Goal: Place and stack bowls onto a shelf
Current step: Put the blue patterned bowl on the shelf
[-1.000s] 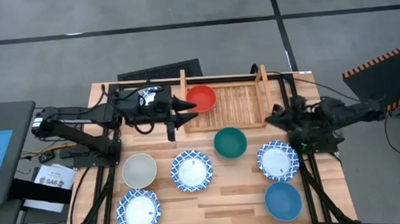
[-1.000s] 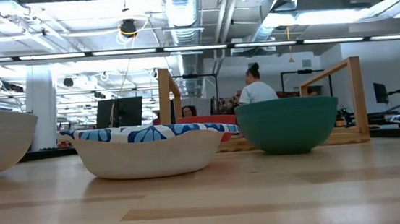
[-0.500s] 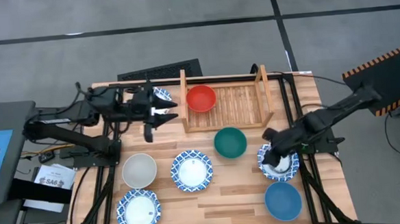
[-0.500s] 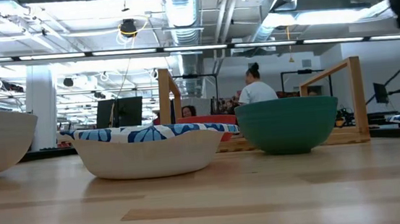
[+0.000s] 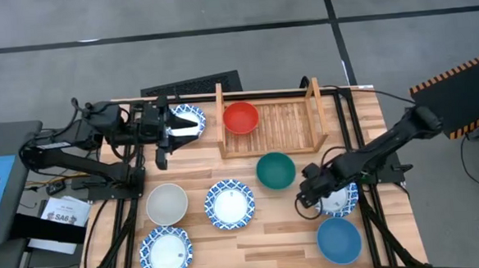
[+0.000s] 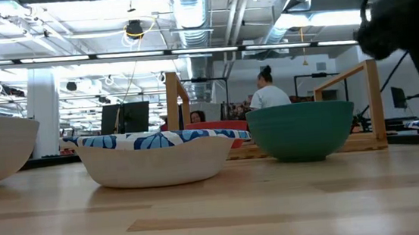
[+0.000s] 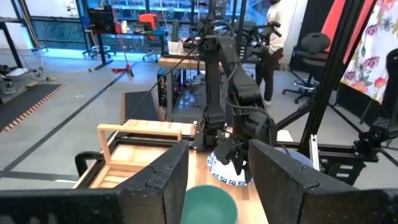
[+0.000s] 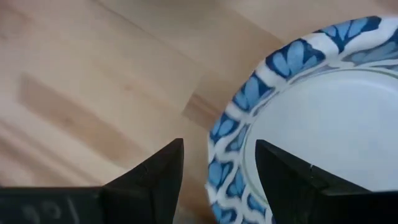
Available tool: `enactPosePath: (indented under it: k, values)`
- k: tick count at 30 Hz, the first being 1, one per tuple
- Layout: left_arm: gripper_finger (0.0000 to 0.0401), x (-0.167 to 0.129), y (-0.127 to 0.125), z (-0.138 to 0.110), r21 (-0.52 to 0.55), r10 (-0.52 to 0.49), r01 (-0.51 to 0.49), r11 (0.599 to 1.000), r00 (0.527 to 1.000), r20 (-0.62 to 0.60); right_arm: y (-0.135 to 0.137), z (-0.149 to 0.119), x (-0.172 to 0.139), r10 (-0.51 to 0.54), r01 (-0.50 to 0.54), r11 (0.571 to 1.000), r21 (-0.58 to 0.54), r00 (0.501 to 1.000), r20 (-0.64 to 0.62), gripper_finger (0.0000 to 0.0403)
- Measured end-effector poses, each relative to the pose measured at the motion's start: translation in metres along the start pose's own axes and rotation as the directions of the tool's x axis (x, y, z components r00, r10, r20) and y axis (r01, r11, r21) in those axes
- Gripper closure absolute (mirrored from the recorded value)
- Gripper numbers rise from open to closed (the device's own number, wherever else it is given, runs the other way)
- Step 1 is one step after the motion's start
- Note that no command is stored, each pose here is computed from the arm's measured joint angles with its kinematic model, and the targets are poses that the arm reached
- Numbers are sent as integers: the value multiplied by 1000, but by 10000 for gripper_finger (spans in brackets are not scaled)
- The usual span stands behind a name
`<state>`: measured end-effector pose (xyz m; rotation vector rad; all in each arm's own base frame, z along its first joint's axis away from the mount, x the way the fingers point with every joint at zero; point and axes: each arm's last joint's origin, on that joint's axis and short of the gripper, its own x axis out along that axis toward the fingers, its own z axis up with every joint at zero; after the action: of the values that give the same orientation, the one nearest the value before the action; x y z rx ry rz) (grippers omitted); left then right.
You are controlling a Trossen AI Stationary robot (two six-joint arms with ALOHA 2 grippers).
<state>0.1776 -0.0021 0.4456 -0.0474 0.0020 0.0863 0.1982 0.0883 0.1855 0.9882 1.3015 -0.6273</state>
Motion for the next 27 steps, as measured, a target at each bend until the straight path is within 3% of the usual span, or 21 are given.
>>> enactPosePath:
  k: [7, 12, 16, 22, 27]
  values:
    - [248, 0, 0, 0, 0, 0, 0, 1000, 1000, -3, 2, 1, 24, -118, 118, 993, 6, 993, -13, 179]
    - [248, 0, 1, 0, -1, 35, -35, 999, 999, 4, 3, 2, 33, -145, 145, 989, 7, 989, -24, 192]
    - [248, 0, 1, 0, -1, 41, -41, 999, 999, 4, 5, 2, 32, -145, 145, 989, -9, 989, -32, 241]
    - [248, 1, 2, 0, 0, 55, -55, 998, 998, 0, 14, 1, 11, -118, 116, 990, -81, 993, -29, 370]
    - [248, 0, 2, 0, 0, 57, -57, 998, 998, 0, 30, 4, -16, -66, 62, 983, -172, 998, -13, 376]
